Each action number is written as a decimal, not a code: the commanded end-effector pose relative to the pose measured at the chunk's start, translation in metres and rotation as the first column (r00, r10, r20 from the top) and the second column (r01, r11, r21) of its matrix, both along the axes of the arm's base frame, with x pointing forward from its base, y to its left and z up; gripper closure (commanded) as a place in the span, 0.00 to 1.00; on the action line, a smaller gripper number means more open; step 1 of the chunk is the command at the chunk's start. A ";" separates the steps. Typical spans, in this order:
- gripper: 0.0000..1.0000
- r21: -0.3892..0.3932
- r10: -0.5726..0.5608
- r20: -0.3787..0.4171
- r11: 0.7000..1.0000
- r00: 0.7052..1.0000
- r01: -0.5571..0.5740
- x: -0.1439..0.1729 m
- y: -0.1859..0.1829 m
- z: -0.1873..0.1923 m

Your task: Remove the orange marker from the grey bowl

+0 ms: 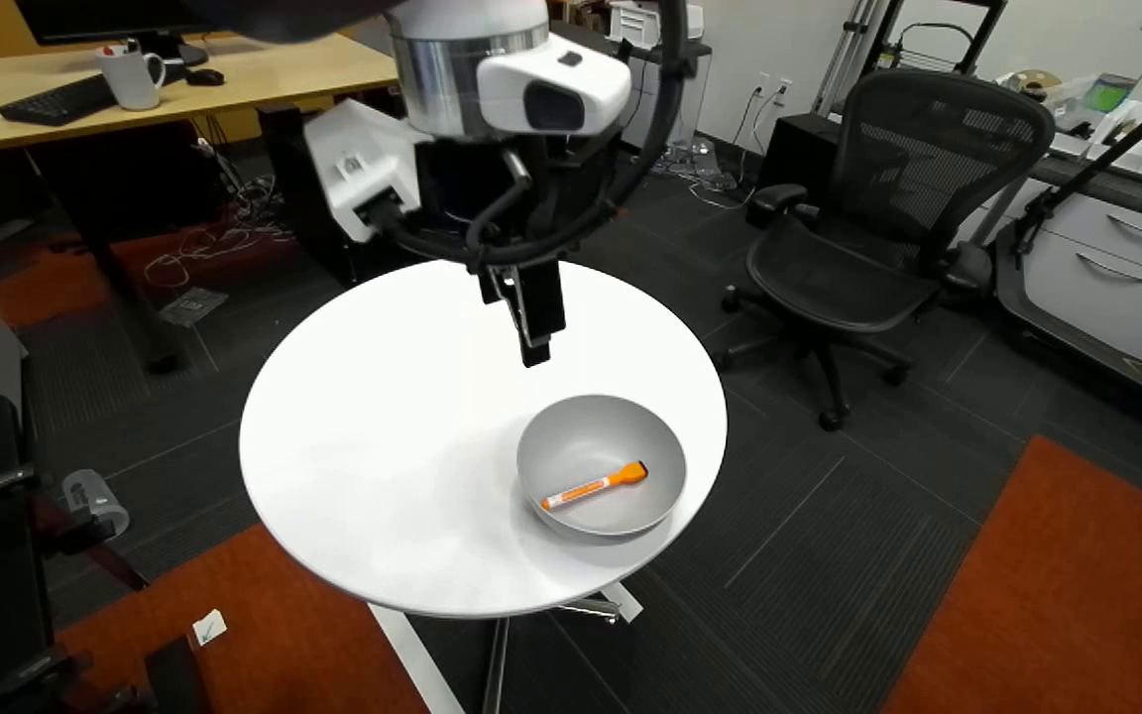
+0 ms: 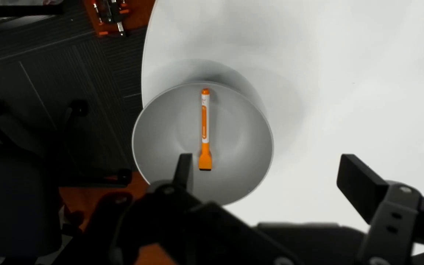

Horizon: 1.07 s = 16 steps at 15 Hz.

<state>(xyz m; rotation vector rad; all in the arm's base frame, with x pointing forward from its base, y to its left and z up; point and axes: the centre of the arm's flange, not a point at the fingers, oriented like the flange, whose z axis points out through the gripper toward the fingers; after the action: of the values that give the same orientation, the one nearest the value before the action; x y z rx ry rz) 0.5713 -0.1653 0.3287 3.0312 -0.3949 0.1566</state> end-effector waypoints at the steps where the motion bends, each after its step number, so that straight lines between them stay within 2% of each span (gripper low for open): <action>1: 0.00 0.006 -0.056 -0.003 0.998 0.998 0.056 0.029 -0.023 -0.024; 4: 0.00 0.010 -0.075 -0.018 0.997 0.997 0.076 0.039 -0.037 -0.040; 5: 0.00 0.020 -0.066 -0.031 0.998 0.997 0.066 0.040 -0.038 -0.041; 6: 0.00 0.003 -0.051 -0.031 0.999 0.998 0.052 0.025 -0.031 -0.041; 14: 0.00 0.012 -0.050 -0.034 0.999 0.998 0.050 0.037 -0.038 -0.047; 16: 0.00 -0.014 -0.073 -0.047 0.997 0.996 0.073 0.044 -0.041 -0.056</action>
<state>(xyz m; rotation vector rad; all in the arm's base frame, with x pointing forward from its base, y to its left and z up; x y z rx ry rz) 0.6041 -0.2009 0.2807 3.0168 -0.4732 0.1034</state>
